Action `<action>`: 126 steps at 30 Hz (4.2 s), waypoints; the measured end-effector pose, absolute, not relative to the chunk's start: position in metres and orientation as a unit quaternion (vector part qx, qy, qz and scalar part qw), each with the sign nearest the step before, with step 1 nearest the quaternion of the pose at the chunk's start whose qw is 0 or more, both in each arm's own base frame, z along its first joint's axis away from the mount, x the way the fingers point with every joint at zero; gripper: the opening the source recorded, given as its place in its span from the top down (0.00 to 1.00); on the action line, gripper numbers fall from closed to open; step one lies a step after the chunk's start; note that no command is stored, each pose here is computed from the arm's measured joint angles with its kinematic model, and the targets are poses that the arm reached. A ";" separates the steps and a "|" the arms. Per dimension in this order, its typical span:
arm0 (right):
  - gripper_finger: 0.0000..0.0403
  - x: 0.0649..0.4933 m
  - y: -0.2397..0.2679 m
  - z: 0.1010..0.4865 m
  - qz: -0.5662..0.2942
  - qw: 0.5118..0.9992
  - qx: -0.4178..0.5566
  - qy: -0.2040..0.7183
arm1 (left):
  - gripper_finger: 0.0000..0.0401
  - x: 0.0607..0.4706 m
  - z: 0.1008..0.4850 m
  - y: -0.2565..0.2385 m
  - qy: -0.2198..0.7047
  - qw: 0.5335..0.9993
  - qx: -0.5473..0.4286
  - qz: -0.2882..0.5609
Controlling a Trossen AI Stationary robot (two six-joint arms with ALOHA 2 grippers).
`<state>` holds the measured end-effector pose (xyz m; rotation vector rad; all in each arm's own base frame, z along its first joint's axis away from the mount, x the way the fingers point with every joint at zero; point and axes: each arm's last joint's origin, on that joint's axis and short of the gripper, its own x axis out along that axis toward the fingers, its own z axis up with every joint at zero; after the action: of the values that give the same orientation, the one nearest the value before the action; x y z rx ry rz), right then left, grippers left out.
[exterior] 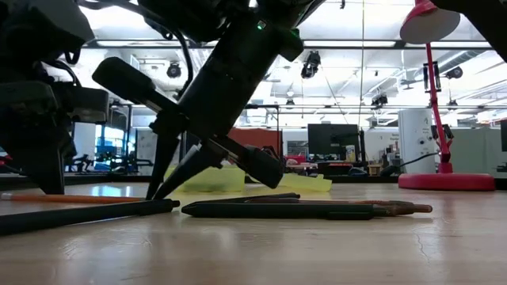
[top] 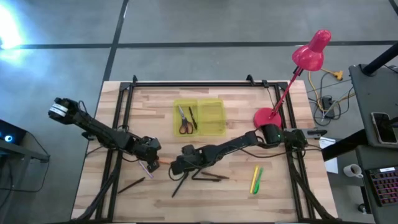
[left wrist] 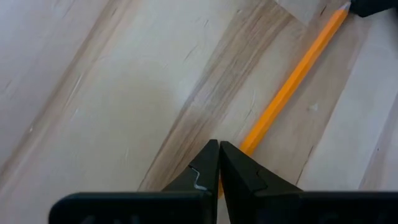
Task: Pick & place school supplies into a supply box
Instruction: Put the orange pencil into the supply box
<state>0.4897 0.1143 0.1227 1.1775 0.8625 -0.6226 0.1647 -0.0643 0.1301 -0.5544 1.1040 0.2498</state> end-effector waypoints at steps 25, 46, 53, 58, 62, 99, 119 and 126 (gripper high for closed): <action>0.98 0.495 0.107 0.133 -0.259 0.700 0.554 0.367 | 1.00 0.165 0.131 -0.064 0.512 0.810 -0.260 0.120; 0.98 0.495 0.105 0.124 -0.271 0.700 0.549 0.367 | 1.00 0.165 0.131 -0.064 0.511 0.810 -0.262 0.121; 0.98 0.498 0.104 0.131 -0.269 0.705 0.550 0.357 | 1.00 0.165 0.131 -0.064 0.511 0.810 -0.262 0.121; 0.98 0.498 0.100 0.130 -0.273 0.705 0.550 0.355 | 1.00 0.165 0.131 -0.064 0.510 0.808 -0.266 0.124; 0.98 0.498 0.097 0.130 -0.276 0.704 0.549 0.356 | 1.00 0.165 0.132 -0.064 0.508 0.809 -0.267 0.123; 0.98 0.496 0.098 0.130 -0.270 0.712 0.529 0.373 | 0.72 0.128 0.162 -0.095 0.444 0.885 -0.138 -0.003; 0.98 0.496 0.098 0.129 -0.271 0.712 0.529 0.373 | 0.72 0.127 0.131 -0.112 0.488 0.869 -0.074 0.039; 0.98 0.496 0.097 0.129 -0.271 0.713 0.528 0.372 | 0.71 0.130 0.126 -0.115 0.491 0.868 -0.067 0.044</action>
<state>0.4963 0.0975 0.1295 1.1712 0.8254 -0.6008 0.1299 -0.1151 0.1264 -0.1406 1.0269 0.0929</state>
